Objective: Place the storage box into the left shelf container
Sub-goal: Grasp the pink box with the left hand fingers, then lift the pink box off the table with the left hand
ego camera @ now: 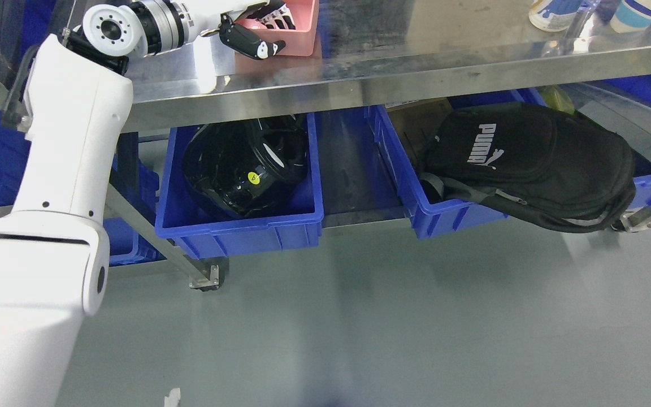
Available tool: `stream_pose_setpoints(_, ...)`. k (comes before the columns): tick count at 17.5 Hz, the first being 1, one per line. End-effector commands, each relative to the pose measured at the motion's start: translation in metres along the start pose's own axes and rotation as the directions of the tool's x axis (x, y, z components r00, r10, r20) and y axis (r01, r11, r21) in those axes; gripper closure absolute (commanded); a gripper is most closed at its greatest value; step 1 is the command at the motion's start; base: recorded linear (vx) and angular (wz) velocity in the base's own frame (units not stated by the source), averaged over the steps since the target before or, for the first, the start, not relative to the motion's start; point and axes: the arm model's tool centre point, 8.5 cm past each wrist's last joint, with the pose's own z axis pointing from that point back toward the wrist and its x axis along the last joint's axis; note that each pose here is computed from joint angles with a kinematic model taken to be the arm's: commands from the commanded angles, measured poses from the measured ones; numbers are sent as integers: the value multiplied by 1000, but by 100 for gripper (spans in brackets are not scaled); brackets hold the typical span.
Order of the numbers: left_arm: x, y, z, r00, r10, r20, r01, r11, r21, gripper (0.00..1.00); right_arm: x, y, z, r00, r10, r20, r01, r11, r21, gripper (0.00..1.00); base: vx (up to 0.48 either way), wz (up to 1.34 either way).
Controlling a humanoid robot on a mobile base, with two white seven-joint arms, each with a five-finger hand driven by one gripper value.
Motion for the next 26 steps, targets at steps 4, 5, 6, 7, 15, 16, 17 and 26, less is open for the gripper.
stream_pose_setpoints(4, 18, 45, 30, 945, 114, 308, -210, 930, 302, 99, 11, -11, -1, 1000, -3, 26, 4, 1000, -19, 0, 0, -8)
stream_pose_setpoints(5, 14, 48, 38, 926, 126, 356, -253, 907, 337, 100, 11, -11, -1, 1000, -3, 26, 4, 1000, -17, 0, 10, -71)
stream_pose_setpoints(6, 11, 49, 43, 907, 139, 397, -292, 887, 357, 100, 11, -11, -1, 1000, -3, 26, 4, 1000, -17, 0, 10, -71)
stream_pose_setpoints(7, 6, 44, 45, 884, 159, 439, -338, 867, 366, 100, 11, -11, -1, 1000, -3, 26, 4, 1000, -19, 0, 0, -56)
stream_pose_setpoints(15, -8, 18, 90, 623, 95, 777, -655, 605, 452, 99, 11, -11, -1, 1000, -3, 26, 4, 1000, -19, 0, 0, -16)
stream_pose_setpoints(16, -5, 14, 96, 606, 71, 792, -669, 585, 459, 98, 11, -11, -1, 1000, -3, 26, 4, 1000, -17, 0, 0, 0)
stream_pose_setpoints(17, 1, 4, 99, 584, 51, 810, -681, 575, 454, 96, 11, -11, -1, 1000, -3, 26, 4, 1000, -17, 0, 0, 0)
stream_pose_setpoints(26, 104, -176, 91, 414, 160, 896, -728, 649, 220, 97, 11, -11, -1, 1000, -3, 26, 4, 1000, -17, 0, -23, 102)
